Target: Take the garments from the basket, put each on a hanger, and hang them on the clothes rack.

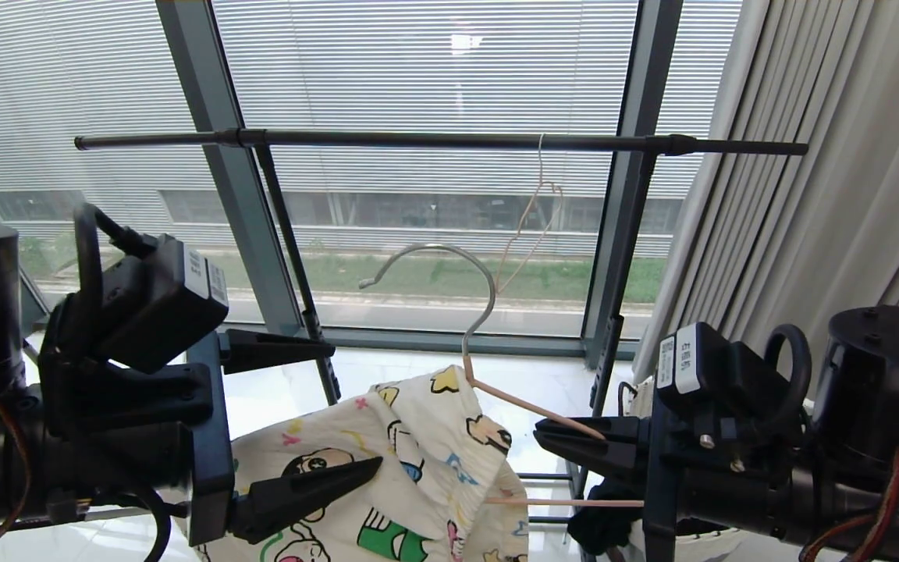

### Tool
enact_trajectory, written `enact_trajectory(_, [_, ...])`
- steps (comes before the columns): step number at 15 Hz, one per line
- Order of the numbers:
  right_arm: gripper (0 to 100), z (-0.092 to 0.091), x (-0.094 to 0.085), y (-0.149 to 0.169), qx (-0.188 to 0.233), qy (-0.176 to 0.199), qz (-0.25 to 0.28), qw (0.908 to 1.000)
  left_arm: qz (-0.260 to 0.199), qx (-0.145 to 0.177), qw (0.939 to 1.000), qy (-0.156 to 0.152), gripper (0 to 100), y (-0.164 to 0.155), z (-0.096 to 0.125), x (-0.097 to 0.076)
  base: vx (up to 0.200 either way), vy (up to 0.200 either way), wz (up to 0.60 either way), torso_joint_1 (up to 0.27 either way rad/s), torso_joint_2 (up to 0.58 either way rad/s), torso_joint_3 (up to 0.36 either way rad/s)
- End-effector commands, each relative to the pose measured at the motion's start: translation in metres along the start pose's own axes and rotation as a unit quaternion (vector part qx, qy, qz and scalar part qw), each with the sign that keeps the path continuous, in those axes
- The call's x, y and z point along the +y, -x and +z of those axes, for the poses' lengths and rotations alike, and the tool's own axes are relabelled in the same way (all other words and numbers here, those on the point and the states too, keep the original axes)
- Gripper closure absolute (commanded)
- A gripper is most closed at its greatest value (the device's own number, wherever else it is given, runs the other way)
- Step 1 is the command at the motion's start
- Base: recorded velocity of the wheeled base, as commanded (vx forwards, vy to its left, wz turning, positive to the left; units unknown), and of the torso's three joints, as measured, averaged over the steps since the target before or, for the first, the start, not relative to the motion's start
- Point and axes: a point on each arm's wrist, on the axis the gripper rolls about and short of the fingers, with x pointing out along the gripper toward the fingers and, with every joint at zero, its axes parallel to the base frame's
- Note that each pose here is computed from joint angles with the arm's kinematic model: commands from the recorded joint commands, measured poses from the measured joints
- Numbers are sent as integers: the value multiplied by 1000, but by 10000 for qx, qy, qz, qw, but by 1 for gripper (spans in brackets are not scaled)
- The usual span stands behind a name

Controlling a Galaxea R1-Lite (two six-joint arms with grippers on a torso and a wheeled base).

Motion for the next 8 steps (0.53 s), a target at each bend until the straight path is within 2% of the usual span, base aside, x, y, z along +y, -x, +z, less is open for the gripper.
enact_trajectory(1, [100, 0, 5, -3, 9, 33, 119, 9999, -85, 146, 9998, 75, 0, -6, -7, -1, 0, 0, 0, 0, 0, 0])
enact_trajectory(4, [100, 1, 12, -5, -13, 92, 253, 9996, -160, 256, 9995, 122, 0, -7, -14, -4, 0, 0, 0, 0, 0, 0])
enact_trajectory(5, [100, 3, 15, -5, -45, 132, 300, 9995, -254, 266, 9993, 100, 100, -8, -15, -8, 0, 0, 0, 0, 0, 0])
enact_trajectory(8, [100, 5, 18, -6, -76, 158, 354, 9992, -426, 304, 9986, 69, 100, -11, -17, -15, 0, 0, 0, 0, 0, 0])
